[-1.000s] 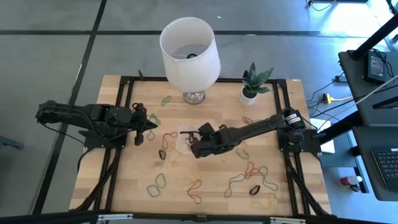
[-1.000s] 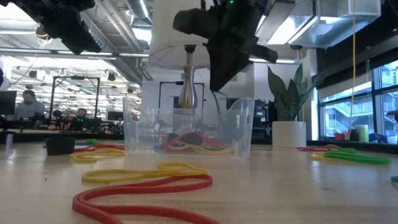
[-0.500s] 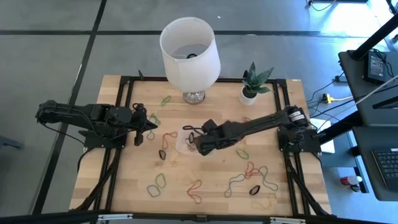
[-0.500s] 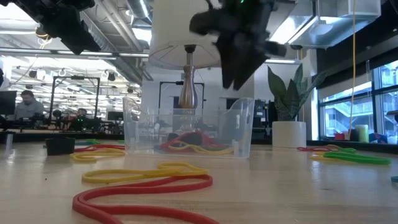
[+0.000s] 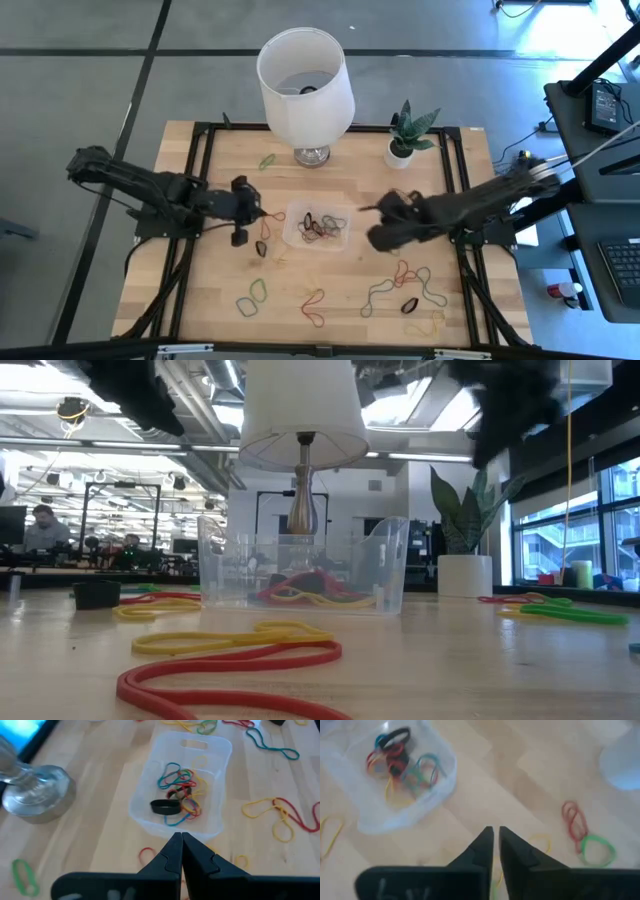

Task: Pick and place rubber bands into bin
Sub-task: Put the left black rubber band into the transparent bin

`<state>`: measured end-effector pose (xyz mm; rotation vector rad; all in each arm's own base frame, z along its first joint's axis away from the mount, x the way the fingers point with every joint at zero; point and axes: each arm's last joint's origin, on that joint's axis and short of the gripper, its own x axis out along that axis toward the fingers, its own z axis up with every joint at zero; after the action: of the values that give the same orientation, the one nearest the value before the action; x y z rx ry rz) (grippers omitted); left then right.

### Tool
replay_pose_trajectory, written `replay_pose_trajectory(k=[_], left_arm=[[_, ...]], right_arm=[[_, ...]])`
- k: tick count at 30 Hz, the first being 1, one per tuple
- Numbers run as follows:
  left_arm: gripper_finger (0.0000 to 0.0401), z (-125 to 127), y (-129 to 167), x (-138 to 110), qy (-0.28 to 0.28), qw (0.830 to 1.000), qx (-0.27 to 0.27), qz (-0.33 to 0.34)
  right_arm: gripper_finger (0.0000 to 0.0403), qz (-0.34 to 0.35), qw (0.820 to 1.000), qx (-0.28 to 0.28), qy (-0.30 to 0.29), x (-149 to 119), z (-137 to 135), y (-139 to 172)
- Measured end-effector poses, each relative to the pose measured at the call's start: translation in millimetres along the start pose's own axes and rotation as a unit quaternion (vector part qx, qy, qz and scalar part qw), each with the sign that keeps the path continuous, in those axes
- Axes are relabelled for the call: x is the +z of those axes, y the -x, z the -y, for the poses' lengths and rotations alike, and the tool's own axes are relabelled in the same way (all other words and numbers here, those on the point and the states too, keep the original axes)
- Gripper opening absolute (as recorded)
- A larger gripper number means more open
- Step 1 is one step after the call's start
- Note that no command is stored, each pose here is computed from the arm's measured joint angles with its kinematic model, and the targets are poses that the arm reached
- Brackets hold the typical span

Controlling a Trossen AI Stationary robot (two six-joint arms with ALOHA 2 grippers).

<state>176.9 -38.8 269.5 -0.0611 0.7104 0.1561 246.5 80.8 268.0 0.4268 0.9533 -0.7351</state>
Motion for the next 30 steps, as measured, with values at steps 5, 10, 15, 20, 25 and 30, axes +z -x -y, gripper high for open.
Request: replay_pose_trajectory(k=[5,10,15,20,25,30], left_arm=[[0.0001,14,-16,13,0.064,0.998,0.014,-0.027],[0.0002,28,-34,22,0.091,0.993,0.037,-0.07],[0.0005,33,-47,20,0.13,0.98,0.07,-0.135],[0.0027,21,-54,5,0.244,0.934,0.146,-0.217],[0.0062,6,-68,-5,0.314,0.887,0.199,-0.275],[0.0106,-8,-94,-19,0.323,0.865,0.204,-0.326]], right_arm=[[0.0005,0.005,0.997,0.069,-0.022,-37,38,0],[0.0022,-0.01,0.993,0.114,-0.017,-61,68,-3],[0.0027,-0.009,0.992,0.123,-0.009,-74,91,-9],[0.0027,-0.002,0.991,0.133,0.014,-81,103,-14],[0.0027,0.003,0.989,0.145,0.032,-83,108,-14],[0.0027,0.01,0.987,0.153,0.053,-83,109,-14]])
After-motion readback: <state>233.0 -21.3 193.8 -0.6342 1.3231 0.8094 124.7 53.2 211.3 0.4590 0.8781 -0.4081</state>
